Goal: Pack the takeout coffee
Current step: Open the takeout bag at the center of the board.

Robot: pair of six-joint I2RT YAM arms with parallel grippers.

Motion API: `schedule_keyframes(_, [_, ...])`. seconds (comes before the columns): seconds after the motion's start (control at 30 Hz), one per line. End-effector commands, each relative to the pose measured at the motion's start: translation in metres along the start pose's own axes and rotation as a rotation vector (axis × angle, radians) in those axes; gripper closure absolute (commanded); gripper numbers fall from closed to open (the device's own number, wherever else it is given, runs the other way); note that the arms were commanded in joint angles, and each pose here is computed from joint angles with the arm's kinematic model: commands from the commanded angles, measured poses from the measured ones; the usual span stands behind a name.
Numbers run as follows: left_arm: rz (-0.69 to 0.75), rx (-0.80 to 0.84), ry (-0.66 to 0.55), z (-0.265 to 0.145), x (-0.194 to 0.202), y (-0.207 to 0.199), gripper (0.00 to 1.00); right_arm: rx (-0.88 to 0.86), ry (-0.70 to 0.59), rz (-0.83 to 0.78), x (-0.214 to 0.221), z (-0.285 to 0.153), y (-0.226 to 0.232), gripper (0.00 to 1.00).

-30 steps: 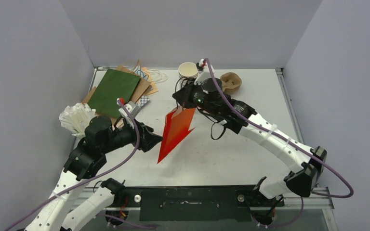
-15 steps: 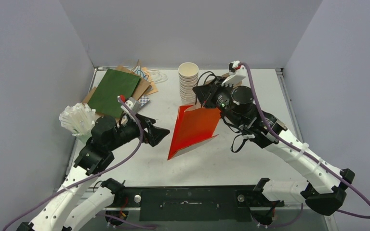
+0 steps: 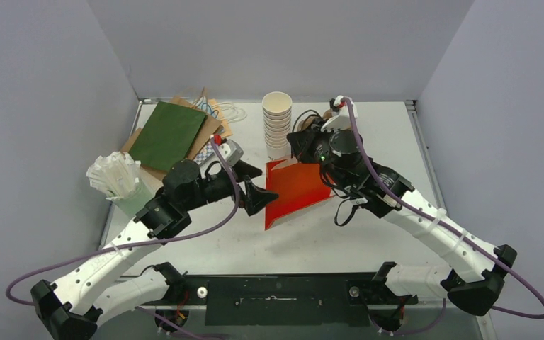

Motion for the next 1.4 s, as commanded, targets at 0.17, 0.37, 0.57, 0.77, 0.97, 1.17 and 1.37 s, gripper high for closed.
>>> schedule_keyframes(0.17, [0.139, -0.006, -0.094, 0.023, -0.044, -0.021, 0.16, 0.022, -0.018, -0.025, 0.007, 0.009, -0.003, 1.0])
schedule_keyframes(0.37, [0.153, -0.089, -0.04, 0.042, -0.045, -0.008, 0.5, 0.0, -0.011, -0.025, 0.009, 0.01, -0.001, 1.0])
schedule_keyframes(0.57, [0.165, -0.086, -0.015, 0.046, -0.041, -0.007, 0.91, 0.008, -0.007, -0.031, 0.013, 0.01, -0.004, 0.88])
schedule_keyframes(0.77, [0.145, -0.123, 0.002, 0.048, -0.031, 0.0, 1.0, 0.029, -0.003, -0.038, 0.019, 0.005, -0.011, 0.37])
schedule_keyframes(0.97, [0.059, -0.193, -0.002, 0.048, -0.014, 0.013, 1.0, 0.071, 0.022, -0.049, 0.028, -0.015, -0.028, 0.06])
schedule_keyframes(1.17, [-0.001, -0.213, -0.013, 0.043, -0.005, 0.016, 1.0, 0.088, 0.022, -0.03, 0.031, -0.048, -0.045, 0.0])
schedule_keyframes(1.37, [-0.082, -0.268, -0.069, 0.033, -0.006, 0.018, 1.0, 0.19, 0.081, 0.034, 0.053, -0.072, -0.069, 0.04])
Point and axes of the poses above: each gripper's point midway between its finger pads, its own z axis out along the fingers, its own y axis along the line the jaws close on, x = y × z, the point moved 6 cm from there along -z, back along the fingers, and after that the axes turned 9 degrees about -z, right-handed, at the moved point
